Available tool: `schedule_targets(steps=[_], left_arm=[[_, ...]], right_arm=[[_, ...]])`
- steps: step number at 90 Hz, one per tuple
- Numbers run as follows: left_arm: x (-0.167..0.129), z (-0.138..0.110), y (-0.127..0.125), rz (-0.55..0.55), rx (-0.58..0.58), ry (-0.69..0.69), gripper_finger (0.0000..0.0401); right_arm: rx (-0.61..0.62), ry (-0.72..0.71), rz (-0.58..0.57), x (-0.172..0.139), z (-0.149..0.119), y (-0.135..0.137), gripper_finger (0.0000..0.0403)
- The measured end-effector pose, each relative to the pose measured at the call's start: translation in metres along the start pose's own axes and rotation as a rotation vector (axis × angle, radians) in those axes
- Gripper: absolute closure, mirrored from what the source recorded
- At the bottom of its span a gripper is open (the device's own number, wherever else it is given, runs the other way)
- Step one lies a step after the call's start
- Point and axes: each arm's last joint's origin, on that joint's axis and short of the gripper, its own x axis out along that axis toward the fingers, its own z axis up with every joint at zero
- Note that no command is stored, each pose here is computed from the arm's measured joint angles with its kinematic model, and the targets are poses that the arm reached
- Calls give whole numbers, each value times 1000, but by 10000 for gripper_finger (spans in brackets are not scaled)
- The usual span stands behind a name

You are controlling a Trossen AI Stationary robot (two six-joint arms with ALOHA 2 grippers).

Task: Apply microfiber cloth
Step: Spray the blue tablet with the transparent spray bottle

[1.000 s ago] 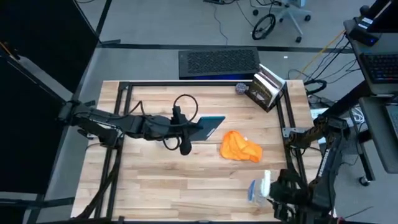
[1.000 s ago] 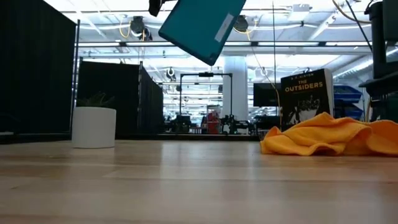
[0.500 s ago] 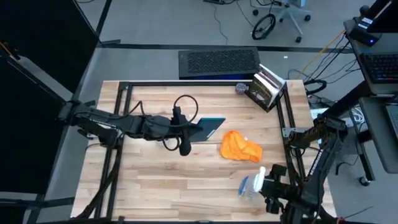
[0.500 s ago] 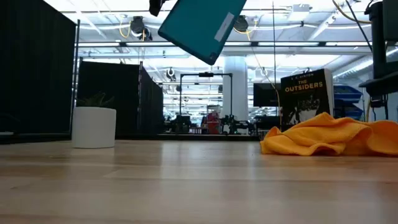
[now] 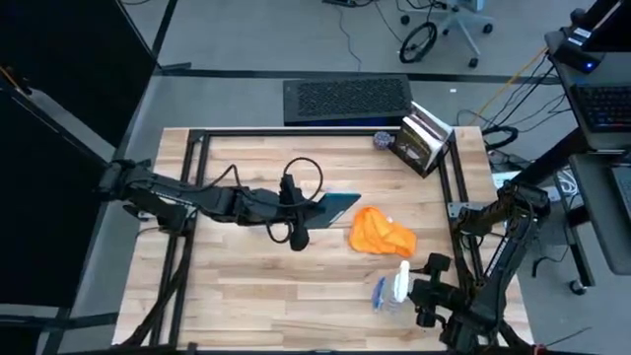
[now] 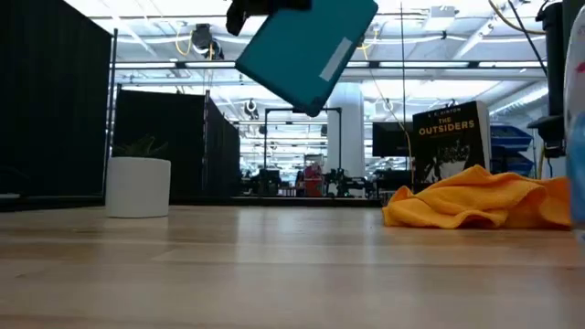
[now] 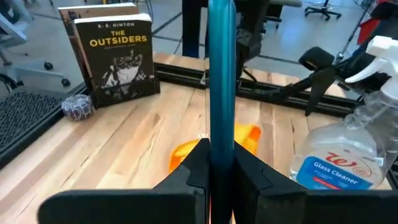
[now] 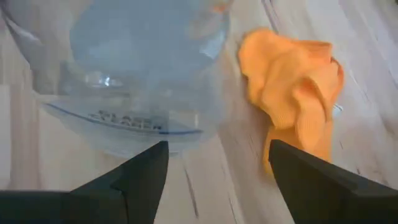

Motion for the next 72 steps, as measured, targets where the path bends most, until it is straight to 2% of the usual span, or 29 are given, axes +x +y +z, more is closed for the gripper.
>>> schedule_targets(steps=[11, 30, 49, 60, 72], left_arm=[[0, 0, 0, 0, 3, -2, 386], [0, 0, 0, -1, 6, -3, 386], [0, 0, 0, 0, 5, -3, 386], [0, 0, 0, 0, 2, -3, 386], [0, 0, 0, 0, 1, -3, 386]], right_arm=[[39, 57, 25, -15, -1, -6, 142], [181, -32, 90, -41, -1, -19, 142], [170, -32, 79, -43, -1, -23, 137], [182, -31, 64, -41, 1, -24, 106], [182, -31, 62, -42, 0, -25, 48]])
